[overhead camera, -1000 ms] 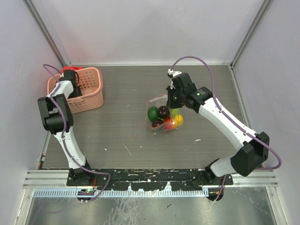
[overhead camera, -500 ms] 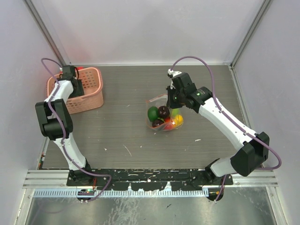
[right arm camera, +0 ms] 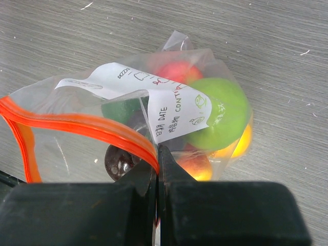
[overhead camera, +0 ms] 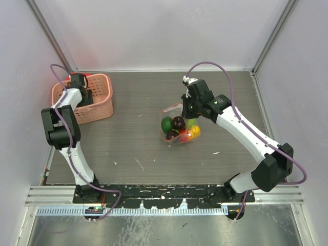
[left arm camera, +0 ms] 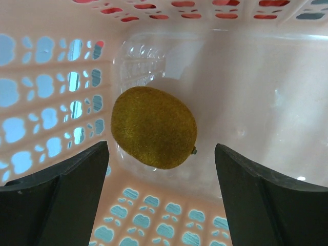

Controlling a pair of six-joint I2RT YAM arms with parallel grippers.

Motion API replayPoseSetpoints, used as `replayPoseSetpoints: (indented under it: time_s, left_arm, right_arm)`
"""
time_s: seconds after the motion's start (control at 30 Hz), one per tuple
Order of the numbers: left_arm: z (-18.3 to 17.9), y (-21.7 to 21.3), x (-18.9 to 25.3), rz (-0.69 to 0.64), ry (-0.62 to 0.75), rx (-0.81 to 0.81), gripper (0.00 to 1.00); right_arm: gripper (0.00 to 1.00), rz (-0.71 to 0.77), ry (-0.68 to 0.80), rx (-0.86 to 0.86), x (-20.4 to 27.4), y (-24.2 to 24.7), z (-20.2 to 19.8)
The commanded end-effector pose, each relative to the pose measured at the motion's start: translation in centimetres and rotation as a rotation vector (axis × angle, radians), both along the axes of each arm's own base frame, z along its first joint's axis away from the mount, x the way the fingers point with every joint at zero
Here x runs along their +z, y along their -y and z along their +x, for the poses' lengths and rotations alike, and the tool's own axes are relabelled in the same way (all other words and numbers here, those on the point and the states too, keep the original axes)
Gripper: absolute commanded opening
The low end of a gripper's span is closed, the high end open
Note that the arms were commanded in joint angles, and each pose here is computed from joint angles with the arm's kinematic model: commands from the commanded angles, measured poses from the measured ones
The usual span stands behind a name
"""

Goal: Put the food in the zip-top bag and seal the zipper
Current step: Pick up the fake fruit from the bin.

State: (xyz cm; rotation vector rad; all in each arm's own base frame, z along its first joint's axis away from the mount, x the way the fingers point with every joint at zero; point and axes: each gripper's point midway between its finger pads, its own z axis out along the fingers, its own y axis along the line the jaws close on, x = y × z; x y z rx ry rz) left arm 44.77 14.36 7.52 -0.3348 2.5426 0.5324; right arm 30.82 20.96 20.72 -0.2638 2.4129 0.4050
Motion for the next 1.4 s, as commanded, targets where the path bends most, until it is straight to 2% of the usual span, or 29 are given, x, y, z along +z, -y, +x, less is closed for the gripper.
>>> replayPoseSetpoints:
  time_s: [0.0, 0.37, 0.57, 0.73, 1.1, 1.23, 1.37]
  left_arm:
    - [1.9, -0.8, 0.8, 0.045, 0.035, -0.016, 0.85]
    - [2.0, -0.6, -1.4, 0.027, -0.016, -0.033, 0.83]
    - [2.2, -0.2, -1.3, 0.007, -0.006, -0.045, 0.78]
    - [2.5, 0.0, -0.5, 0.001, 0.026, -0.059, 0.69]
    - [2.9, 0.6, 2.7, -0.012, 0.108, -0.080, 0.62]
    - [3.1, 1.5, 3.8, -0.044, 0.144, -0.099, 0.50]
    - [3.2, 2.3, 5.2, -0.074, 0.187, -0.113, 0.50]
  right_arm:
    - [0.00, 0.029, 0.035, -0.003, 1.6, -0.4, 0.8]
    - [0.00, 0.025, 0.025, 0.001, 1.3, -0.6, 0.9]
    - [0.00, 0.027, 0.024, 0.002, 1.3, -0.6, 0.9]
    - [0.00, 0.029, 0.020, 0.005, 1.2, -0.8, 0.9]
    - [0.01, 0.038, 0.019, 0.007, 1.4, -0.9, 0.9]
    - [0.00, 0.039, 0.020, 0.006, 1.4, -0.9, 0.9]
    - [0.00, 0.041, 0.025, 0.004, 1.6, -0.9, 0.9]
